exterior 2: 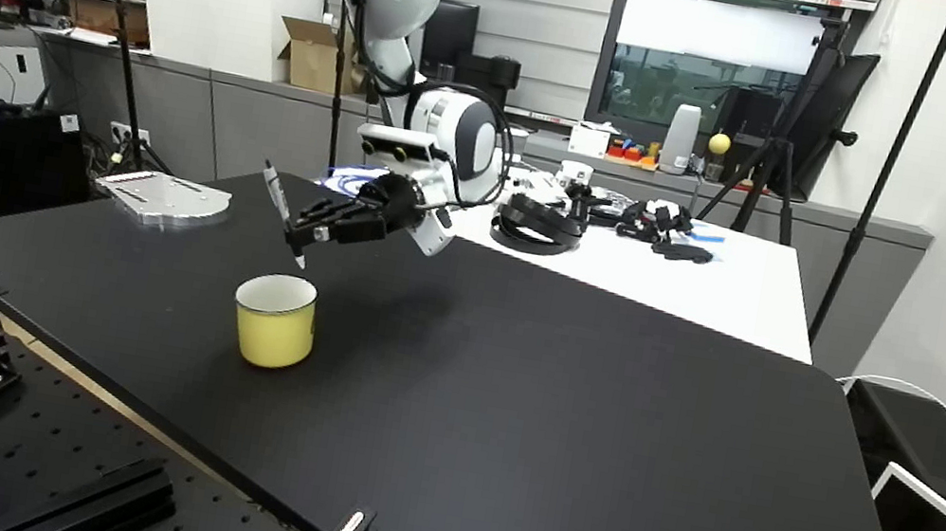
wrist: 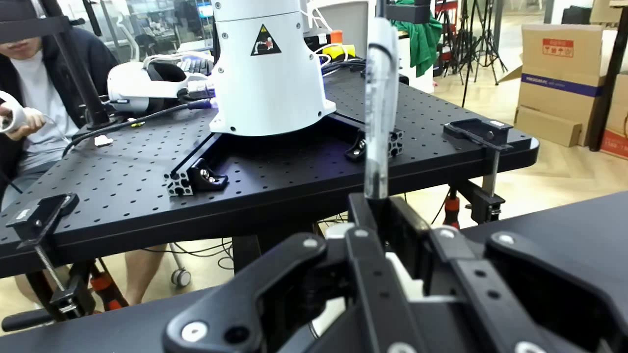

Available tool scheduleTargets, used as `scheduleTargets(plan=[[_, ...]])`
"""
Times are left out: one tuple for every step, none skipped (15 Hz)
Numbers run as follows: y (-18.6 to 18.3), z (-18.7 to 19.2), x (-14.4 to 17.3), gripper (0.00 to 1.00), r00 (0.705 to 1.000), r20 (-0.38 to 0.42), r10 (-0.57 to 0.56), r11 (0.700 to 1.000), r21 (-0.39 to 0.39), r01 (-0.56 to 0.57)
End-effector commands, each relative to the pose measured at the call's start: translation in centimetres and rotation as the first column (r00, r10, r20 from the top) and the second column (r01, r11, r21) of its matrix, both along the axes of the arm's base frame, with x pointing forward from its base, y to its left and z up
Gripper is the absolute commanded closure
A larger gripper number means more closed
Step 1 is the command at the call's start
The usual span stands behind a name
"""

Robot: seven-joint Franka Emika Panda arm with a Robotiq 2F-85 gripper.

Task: Put the pen into the yellow mug.

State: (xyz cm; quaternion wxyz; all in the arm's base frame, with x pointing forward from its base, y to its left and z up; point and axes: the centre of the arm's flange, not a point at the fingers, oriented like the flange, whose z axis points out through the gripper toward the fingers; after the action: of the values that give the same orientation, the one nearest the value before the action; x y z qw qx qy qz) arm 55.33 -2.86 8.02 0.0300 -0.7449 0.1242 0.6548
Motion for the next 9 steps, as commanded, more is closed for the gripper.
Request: scheduleTargets(plan=[[0.1, -1.5, -0.1, 0.96, 0.999, -0.042, -0.011, 1.000, 0.007, 0.012], [0.0, -2.1, -0.3, 0.96, 0.999, -0.051, -0.013, 1.000, 0.007, 0.013], [0.0, -2.6, -0.6, 0.96, 0.998, -0.060, -0.013, 1.000, 0.006, 0.013], [0.1, -3.1, -0.8, 0.96, 0.998, -0.067, -0.012, 1.000, 0.005, 0.012], [0.1, -3.6, -1.0, 0.96, 0.997, -0.076, -0.012, 1.000, 0.004, 0.012], [0.0, -4.1, -1.2, 0.96, 0.997, -0.082, -0.012, 1.000, 0.003, 0.013], [0.0, -4.5, -1.4, 0.96, 0.996, -0.089, -0.013, 1.000, 0.003, 0.013], [0.0, -5.0, -1.6, 0.96, 0.995, -0.096, -0.013, 1.000, 0.002, 0.014], [0.0, -5.4, -1.8, 0.96, 0.995, -0.102, -0.013, 1.000, 0.000, 0.013]])
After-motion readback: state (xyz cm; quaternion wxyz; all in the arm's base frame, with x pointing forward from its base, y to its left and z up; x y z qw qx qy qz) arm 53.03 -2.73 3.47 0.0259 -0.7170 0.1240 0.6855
